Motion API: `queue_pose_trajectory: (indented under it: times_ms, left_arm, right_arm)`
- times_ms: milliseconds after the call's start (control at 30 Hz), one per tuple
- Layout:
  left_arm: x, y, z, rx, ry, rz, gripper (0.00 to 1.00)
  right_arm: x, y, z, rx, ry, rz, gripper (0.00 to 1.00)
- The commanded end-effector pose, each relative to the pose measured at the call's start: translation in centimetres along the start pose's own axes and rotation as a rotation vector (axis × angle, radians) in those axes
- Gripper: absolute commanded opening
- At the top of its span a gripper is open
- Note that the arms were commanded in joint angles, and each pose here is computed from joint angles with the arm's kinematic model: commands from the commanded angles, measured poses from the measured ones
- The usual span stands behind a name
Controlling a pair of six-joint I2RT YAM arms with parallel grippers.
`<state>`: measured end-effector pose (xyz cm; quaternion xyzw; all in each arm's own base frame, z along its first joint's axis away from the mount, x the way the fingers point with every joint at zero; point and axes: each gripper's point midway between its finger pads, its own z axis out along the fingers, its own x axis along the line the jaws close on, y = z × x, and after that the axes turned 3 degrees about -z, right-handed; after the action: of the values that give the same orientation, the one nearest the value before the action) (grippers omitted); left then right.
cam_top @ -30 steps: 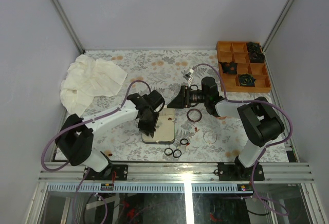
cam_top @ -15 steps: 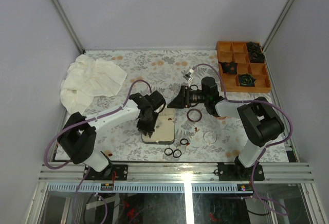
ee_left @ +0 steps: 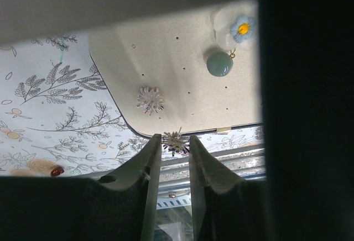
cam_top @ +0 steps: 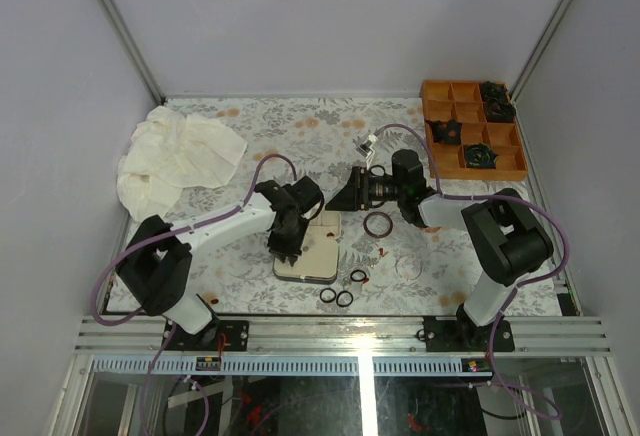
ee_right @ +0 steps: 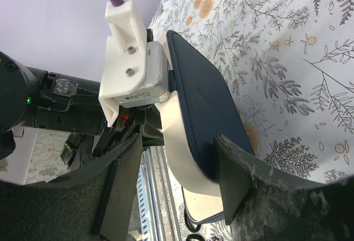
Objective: Organize the mixed jewelry
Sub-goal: Place the jewelry in the jewelry box.
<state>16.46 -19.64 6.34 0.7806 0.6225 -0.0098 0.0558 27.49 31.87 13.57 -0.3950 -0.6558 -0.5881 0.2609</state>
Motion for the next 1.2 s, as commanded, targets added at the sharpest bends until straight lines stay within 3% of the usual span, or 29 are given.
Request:
queue_pose_trajectory:
  times_ms: [0,533,733,1167]
  left_arm:
    - [0.8,-1.1,-0.4,0.037,0.035,0.01,0.0]
    - [0.8,-1.2,-1.9,-0.023,0.028,-0.006,0.0]
    - [-1.3,0.2,-3.4,-0.09,-0.048,0.008,0.0]
    - [-5.9,0.3,-4.2,-0.108,-0.097,0.195,0.0]
  right_arm:
    - [2.7,0.8,-0.1,-0.013,0.072,-0.084,0.61]
    - [1.8,0.9,0.3,-0.012,0.047,-0.061,0.61]
    - [1.5,0.9,0.5,-0.012,0.047,-0.046,0.61]
    - [1.3,0.9,0.9,-0.005,0.07,-0.012,0.61]
